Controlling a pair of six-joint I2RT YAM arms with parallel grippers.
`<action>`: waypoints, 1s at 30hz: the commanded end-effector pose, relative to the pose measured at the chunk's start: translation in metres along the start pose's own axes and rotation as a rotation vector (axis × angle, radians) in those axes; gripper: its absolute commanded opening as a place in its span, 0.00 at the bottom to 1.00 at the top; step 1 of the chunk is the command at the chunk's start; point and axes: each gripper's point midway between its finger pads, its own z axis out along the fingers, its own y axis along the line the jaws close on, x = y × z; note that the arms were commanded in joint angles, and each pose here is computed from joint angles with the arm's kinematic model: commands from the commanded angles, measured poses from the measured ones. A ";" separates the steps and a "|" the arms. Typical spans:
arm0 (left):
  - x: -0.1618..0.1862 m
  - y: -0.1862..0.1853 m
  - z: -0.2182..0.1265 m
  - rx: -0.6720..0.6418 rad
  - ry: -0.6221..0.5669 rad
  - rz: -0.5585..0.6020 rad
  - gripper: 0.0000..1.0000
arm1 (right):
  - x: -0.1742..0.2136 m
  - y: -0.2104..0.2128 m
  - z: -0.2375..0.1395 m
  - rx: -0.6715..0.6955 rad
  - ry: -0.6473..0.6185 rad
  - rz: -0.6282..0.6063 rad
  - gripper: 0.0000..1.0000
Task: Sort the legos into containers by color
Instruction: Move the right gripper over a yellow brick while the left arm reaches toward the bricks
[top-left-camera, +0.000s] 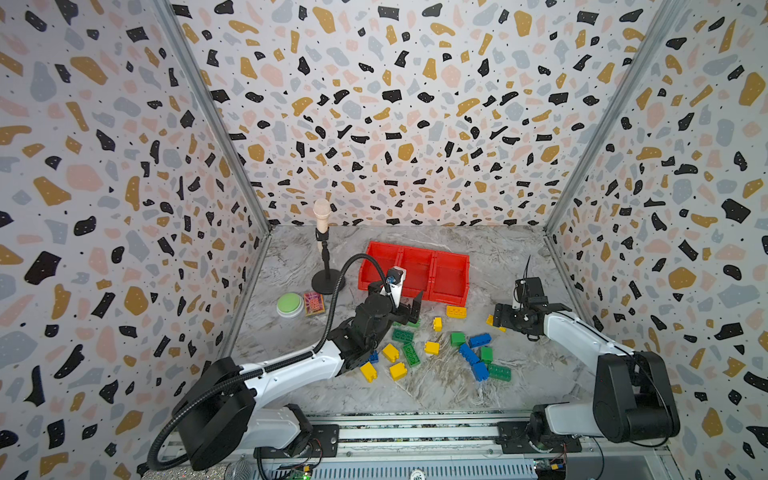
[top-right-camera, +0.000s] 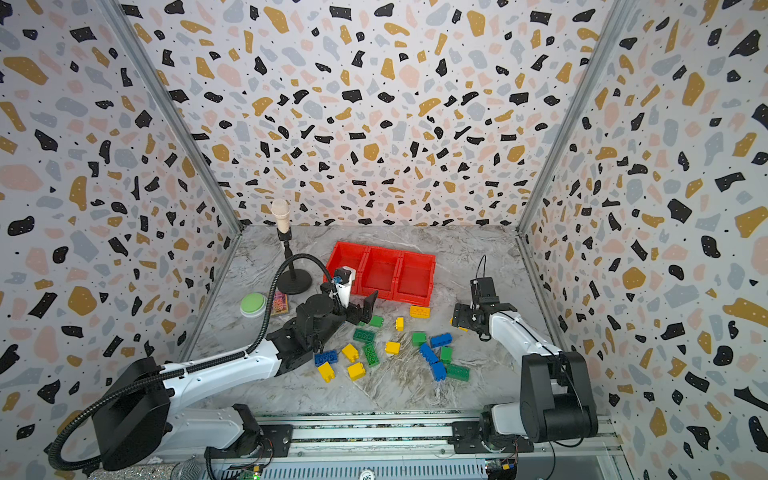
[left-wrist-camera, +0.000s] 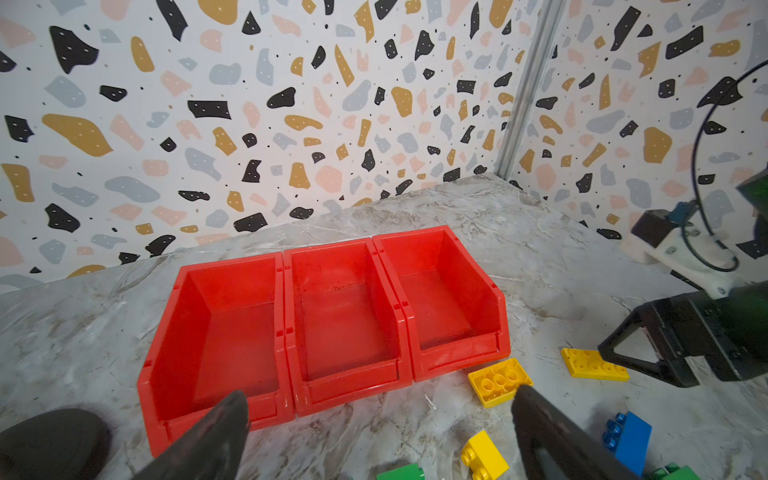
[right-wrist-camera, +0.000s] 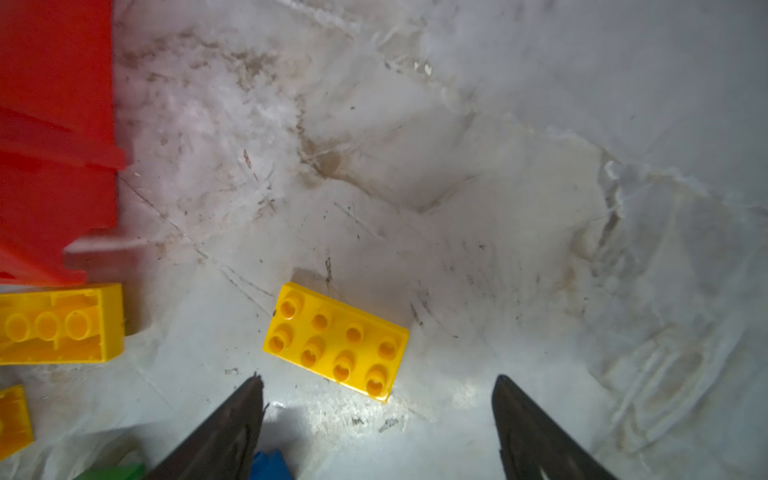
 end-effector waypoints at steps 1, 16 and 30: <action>-0.021 -0.007 0.000 0.001 -0.059 -0.024 1.00 | -0.002 0.015 -0.007 -0.028 0.007 0.106 0.88; -0.020 -0.008 -0.005 0.003 -0.069 0.034 1.00 | 0.010 0.011 0.003 0.257 0.033 0.234 0.91; -0.013 -0.004 -0.012 -0.004 -0.055 0.077 1.00 | 0.001 0.017 0.024 0.150 0.038 0.232 0.82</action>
